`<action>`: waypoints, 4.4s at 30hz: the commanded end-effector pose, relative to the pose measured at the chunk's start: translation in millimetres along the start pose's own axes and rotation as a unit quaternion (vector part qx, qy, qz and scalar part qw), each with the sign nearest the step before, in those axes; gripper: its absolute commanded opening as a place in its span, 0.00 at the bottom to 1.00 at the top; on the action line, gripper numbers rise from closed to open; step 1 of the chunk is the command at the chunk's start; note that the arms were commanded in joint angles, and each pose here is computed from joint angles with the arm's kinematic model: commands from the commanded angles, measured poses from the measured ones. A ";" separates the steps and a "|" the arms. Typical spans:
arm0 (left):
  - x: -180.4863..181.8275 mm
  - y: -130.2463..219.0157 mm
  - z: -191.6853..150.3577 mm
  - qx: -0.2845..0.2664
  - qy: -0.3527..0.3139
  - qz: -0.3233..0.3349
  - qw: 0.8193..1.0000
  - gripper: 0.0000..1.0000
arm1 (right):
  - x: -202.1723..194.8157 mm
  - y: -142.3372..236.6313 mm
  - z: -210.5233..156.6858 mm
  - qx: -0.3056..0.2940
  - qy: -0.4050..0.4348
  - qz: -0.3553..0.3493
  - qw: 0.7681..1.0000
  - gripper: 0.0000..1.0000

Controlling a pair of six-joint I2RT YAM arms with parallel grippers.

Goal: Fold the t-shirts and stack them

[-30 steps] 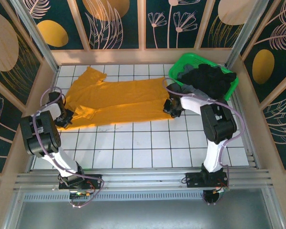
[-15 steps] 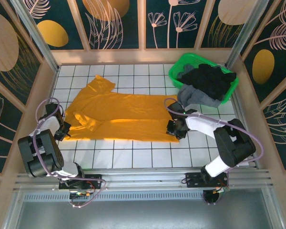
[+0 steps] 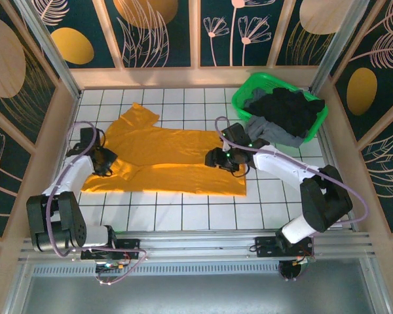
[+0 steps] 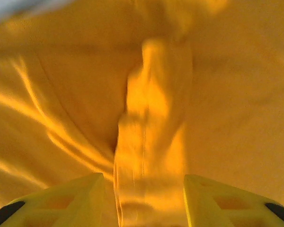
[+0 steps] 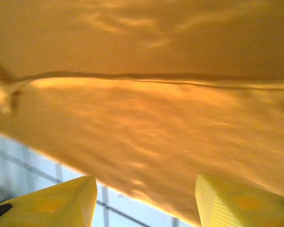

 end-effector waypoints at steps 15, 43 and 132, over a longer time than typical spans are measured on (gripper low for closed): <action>16.2 -33.9 -60.1 0.089 0.050 0.004 0.995 0.38 | 48.7 -17.9 19.5 0.026 0.018 0.102 0.994 0.58; -9.7 -38.5 -55.2 0.103 0.008 0.004 0.995 0.22 | 44.4 -25.1 25.3 0.024 0.000 0.089 0.996 0.56; -143.1 -75.8 128.7 -0.077 -0.175 0.071 0.979 0.42 | 22.6 1.5 101.7 -0.089 0.027 -0.042 0.995 0.55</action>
Point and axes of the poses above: each hand's point on the last joint's axis, 136 mm out from that joint toward the fingers, its own y axis back along the fingers, its own x axis along the line the jaws close on, z = x × y, the point moved 2 cm from there along y, back along the fingers
